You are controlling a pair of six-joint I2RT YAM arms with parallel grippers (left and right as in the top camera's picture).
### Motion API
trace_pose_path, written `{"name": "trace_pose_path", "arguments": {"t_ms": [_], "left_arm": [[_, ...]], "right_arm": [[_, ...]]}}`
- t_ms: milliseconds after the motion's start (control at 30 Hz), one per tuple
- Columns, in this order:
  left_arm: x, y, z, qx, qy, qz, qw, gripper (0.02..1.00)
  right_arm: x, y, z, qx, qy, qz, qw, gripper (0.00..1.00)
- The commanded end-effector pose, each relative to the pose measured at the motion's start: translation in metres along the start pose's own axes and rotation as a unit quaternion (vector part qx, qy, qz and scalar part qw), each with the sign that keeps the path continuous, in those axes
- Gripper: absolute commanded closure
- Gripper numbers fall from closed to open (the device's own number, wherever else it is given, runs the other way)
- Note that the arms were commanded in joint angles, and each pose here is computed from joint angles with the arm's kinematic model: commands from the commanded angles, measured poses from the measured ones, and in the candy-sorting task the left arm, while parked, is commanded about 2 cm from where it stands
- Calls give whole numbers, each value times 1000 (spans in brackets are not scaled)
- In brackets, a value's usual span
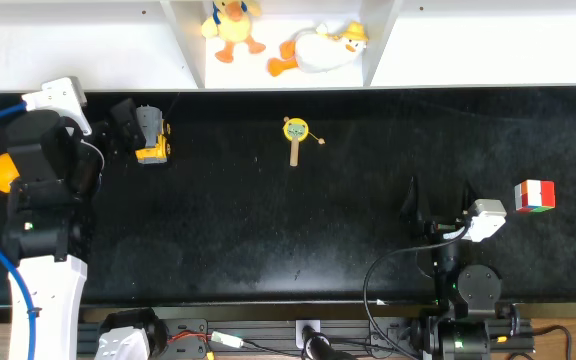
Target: Store Toys
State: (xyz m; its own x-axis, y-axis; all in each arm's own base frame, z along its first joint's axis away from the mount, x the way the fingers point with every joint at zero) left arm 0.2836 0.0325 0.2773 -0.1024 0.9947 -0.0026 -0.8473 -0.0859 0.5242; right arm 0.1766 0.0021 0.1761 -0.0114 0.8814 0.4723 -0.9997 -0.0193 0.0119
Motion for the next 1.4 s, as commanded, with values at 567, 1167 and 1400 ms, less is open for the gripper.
{"name": "trace_pose_path", "arguments": {"t_ms": [567,1167,1400], "left_arm": [[134,107,16,85,-2,202,976,23],[186,47,-27,159,-85,53,982,25],[200,16,-47,187,-75,11,980,20]], "right_arm": [[-1,0,-3,1,2,1,1000,5],[-1,0,-3,1,2,1,1000,5],[-1,0,-3,1,2,1,1000,5]]}}
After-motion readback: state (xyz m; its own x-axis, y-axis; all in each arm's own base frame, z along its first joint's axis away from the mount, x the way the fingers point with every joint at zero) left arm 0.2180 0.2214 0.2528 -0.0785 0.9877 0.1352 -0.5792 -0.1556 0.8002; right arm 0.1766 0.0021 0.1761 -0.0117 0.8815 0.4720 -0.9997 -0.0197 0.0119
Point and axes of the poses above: each gripper's point midway between its finger pads, its own y axis back along the fingers, its own x axis along the line the jaws close on, z = x × y, the point moved 7 cm from there along y, back along the fingers, and after that the axes turned 12 degrees about -y, right-handed, at the moved point
